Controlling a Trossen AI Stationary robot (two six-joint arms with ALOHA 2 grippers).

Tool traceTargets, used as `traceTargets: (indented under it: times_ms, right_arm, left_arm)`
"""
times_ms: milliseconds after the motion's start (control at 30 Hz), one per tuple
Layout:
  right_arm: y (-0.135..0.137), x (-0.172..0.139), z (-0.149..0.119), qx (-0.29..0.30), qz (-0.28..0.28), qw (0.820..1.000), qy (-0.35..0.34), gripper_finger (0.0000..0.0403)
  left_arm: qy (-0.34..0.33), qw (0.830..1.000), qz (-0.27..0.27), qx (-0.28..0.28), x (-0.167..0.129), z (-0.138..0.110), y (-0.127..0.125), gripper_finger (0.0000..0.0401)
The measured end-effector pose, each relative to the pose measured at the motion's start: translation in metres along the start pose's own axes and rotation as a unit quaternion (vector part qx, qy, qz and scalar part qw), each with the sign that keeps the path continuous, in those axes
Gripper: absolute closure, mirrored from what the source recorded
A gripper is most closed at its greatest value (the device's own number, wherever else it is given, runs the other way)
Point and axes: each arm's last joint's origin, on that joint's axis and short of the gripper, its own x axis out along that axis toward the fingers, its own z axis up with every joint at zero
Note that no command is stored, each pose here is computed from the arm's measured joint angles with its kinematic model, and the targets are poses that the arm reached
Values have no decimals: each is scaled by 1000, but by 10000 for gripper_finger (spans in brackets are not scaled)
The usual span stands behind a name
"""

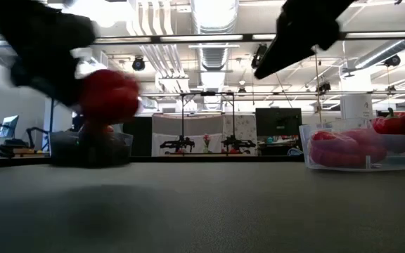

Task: Sort produce into baskets
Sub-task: Put the red bell pepper into the transparent bin

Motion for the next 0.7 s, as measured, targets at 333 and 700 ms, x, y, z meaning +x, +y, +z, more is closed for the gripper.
traceTargets:
  times_ms: [333,700]
  right_arm:
    - [15,-52,-23,6,-11,1000,-9,42]
    - [32,-49,-45,49,34,997,40,42]
  left_arm:
    - [-145,973,-141,111,46,84,-40,395]
    - [-101,979,-77,159,133,84,-86,394]
